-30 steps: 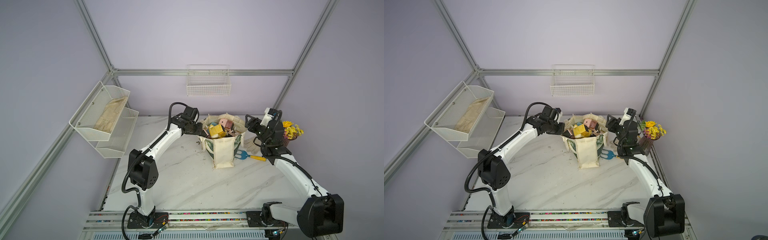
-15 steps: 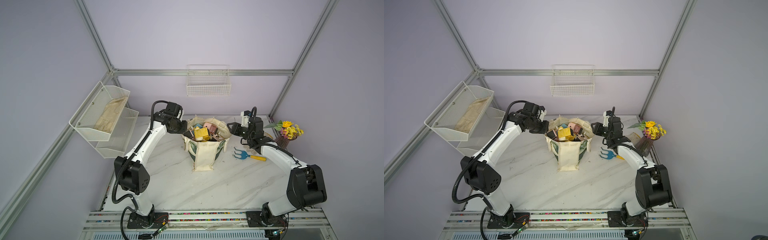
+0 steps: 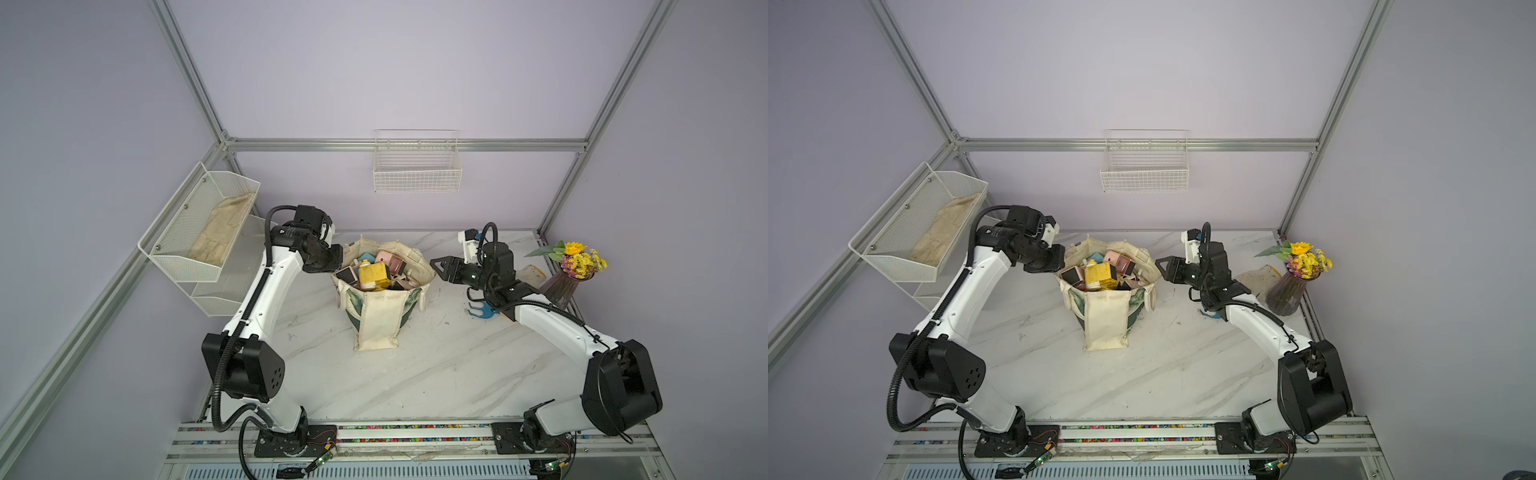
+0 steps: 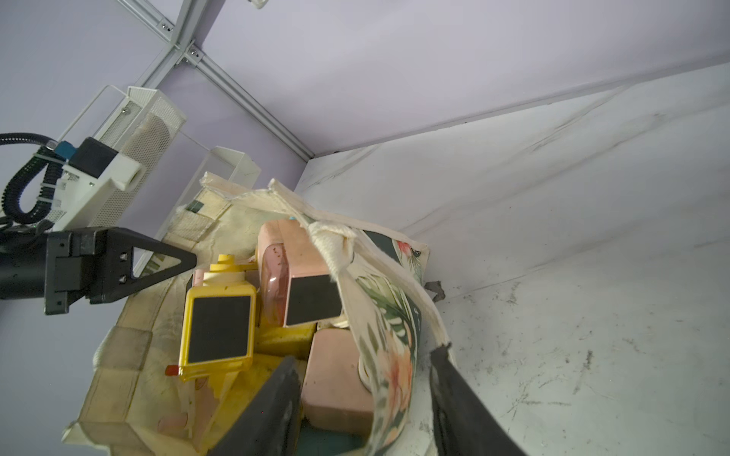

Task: Take out the pencil sharpeners from the tote bags
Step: Move the canvas bag to the center of the board, then adjust the canvas bag at the center of the board.

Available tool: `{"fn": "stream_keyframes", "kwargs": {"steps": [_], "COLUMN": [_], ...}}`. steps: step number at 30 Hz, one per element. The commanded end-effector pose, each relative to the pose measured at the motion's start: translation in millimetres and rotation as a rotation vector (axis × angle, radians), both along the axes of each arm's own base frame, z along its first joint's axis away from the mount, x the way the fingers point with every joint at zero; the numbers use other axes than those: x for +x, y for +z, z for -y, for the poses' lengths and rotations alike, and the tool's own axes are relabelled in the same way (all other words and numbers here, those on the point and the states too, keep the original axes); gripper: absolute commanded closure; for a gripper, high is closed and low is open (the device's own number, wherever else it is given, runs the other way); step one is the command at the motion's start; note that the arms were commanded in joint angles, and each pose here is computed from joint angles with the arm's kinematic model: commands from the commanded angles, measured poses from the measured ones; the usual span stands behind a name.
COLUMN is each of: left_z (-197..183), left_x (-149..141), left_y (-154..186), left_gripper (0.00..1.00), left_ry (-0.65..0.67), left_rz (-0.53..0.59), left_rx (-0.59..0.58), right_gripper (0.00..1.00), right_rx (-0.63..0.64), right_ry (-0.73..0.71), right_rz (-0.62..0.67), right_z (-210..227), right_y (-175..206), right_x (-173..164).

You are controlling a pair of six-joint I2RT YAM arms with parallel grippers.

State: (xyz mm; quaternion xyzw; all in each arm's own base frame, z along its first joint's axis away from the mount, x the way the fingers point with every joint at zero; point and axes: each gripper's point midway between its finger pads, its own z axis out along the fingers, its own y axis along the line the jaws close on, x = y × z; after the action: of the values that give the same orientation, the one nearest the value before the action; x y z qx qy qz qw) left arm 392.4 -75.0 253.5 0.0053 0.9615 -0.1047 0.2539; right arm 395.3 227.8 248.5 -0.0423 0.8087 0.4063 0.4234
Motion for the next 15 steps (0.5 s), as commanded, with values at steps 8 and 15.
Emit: {"fn": "stream_keyframes", "kwargs": {"steps": [8, 15], "left_z": [-8, -16], "left_x": [-3, 2], "left_y": [35, 25], "left_gripper": [1.0, 1.0], "left_ry": [-0.007, 0.018], "left_rz": [0.143, 0.125], "left_rx": [-0.021, -0.006], "right_gripper": [0.46, 0.64], "right_rx": [-0.031, -0.057], "right_ry": [0.09, 0.077], "right_rz": [-0.06, -0.069], "right_z": [-51, -56], "right_y": [-32, -41], "right_x": [-10, -4]}}
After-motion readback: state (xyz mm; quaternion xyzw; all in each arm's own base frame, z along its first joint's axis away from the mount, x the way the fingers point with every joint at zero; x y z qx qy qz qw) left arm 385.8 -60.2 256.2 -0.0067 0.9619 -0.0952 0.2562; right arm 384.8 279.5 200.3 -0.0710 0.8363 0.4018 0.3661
